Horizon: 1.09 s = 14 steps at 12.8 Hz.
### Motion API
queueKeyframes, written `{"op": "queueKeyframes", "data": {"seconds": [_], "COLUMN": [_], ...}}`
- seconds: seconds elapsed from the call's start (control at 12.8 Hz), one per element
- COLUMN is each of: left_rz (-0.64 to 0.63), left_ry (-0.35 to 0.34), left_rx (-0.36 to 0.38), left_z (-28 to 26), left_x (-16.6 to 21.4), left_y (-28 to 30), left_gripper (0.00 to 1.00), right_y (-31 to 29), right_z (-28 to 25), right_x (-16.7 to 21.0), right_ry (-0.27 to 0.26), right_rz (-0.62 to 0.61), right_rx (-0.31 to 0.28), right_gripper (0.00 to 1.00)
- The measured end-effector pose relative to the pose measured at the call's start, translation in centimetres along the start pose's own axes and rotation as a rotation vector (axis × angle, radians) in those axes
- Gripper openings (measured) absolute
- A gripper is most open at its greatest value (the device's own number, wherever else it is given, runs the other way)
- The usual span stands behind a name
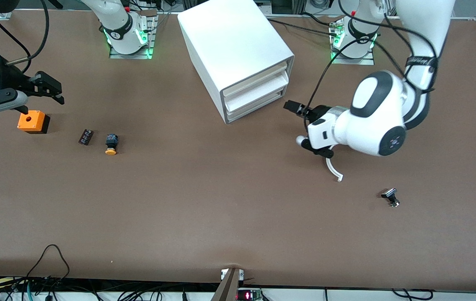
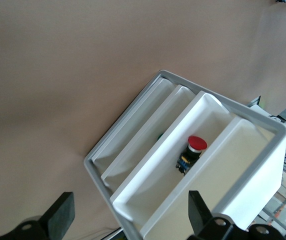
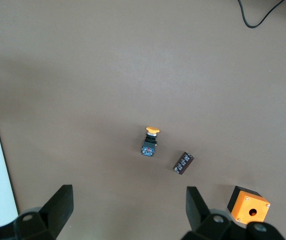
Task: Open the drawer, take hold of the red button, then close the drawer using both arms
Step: 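Reach the left gripper to the handle of the white drawer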
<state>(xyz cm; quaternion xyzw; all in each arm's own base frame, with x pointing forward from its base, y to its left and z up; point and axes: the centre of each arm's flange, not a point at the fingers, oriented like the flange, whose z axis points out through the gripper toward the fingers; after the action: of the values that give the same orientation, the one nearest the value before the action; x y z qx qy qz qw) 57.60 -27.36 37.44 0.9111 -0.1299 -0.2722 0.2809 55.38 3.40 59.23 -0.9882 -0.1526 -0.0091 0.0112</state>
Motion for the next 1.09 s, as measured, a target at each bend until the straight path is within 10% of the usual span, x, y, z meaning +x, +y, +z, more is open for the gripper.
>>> {"op": "queueKeyframes", "data": {"seconds": [1.09], "left_rz": [-0.015], "left_ry": [-0.091], "left_rx": [0.030], "left_z": [13.4], "left_x": [3.3], "left_y": [1.8], "left_gripper": [1.00], "right_y": [1.0], "right_z": [-0.1], "right_x": [-0.2], "right_ry": [0.008], "right_rz": [0.018], "right_rx": [-0.002], "right_gripper": [1.00]}}
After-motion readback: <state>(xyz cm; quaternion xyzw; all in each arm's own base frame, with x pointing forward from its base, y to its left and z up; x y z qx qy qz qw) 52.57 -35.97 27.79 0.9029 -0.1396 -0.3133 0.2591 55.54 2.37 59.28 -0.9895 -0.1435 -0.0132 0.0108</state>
